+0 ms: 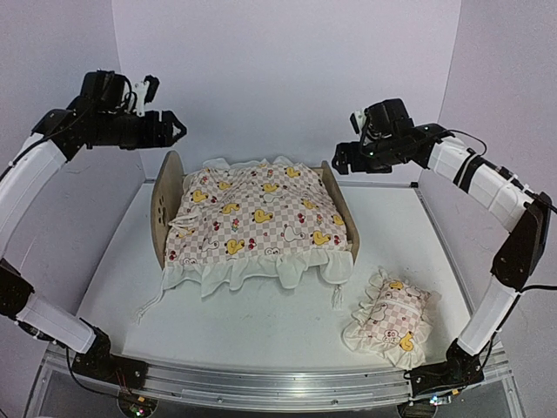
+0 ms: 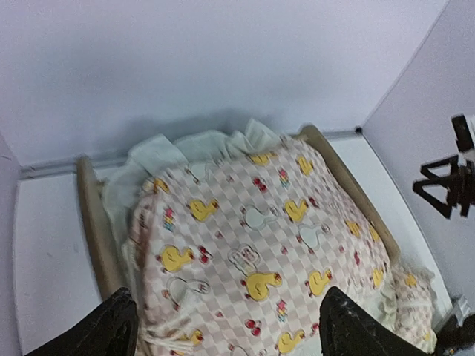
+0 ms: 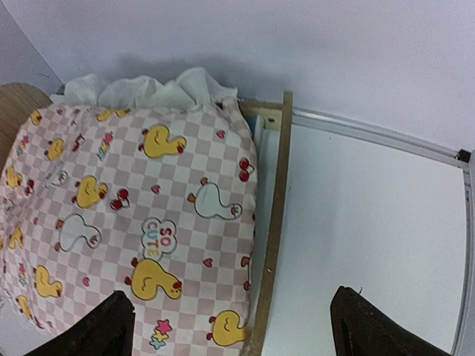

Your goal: Set up the pet bed

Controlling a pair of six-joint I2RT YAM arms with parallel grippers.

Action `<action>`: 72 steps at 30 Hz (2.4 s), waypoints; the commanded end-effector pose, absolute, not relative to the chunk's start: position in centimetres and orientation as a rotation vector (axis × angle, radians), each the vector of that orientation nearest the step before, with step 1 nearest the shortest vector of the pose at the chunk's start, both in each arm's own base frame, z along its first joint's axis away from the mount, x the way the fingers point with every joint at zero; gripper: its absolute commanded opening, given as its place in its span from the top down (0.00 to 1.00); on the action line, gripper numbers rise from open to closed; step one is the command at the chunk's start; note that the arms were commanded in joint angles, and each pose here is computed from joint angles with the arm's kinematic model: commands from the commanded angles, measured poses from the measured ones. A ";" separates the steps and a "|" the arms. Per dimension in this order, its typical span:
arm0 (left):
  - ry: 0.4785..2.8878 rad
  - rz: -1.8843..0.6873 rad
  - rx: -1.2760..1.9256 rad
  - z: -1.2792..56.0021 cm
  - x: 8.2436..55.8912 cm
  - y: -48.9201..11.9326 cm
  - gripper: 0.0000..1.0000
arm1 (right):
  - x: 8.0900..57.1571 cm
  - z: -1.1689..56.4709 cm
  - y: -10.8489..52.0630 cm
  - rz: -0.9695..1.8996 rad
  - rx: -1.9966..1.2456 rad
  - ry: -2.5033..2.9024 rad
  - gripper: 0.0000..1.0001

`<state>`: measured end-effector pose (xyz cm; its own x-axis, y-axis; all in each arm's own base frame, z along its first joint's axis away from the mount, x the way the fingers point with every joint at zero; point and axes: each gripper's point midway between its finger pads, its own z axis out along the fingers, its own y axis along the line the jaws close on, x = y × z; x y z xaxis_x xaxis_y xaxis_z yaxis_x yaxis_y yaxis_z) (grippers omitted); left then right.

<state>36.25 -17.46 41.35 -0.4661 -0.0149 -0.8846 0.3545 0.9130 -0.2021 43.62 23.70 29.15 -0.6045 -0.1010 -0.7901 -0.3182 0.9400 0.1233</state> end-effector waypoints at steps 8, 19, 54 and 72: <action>2.043 -0.896 0.648 34.7 30.4 -38.3 0.08 | 39.5 20.3 21.7 0.398 -0.272 2.483 0.24; 2.007 -0.693 0.872 25.7 32.1 -51.7 0.09 | 30.3 17.2 17.9 0.800 -0.170 2.364 0.11; 1.874 -0.841 0.715 27.9 27.4 -43.8 0.05 | 26.8 24.5 31.6 1.242 -0.305 1.977 1.00; 1.880 -0.966 0.693 25.3 28.2 -47.2 0.30 | 27.7 27.0 35.2 1.415 -0.216 2.085 1.00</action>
<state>27.13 -45.78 22.25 -0.4783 0.1648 -0.8626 0.7617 0.5667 -0.3141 28.10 34.16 23.97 -0.8129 0.1782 -0.5545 -0.4194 0.4815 0.7696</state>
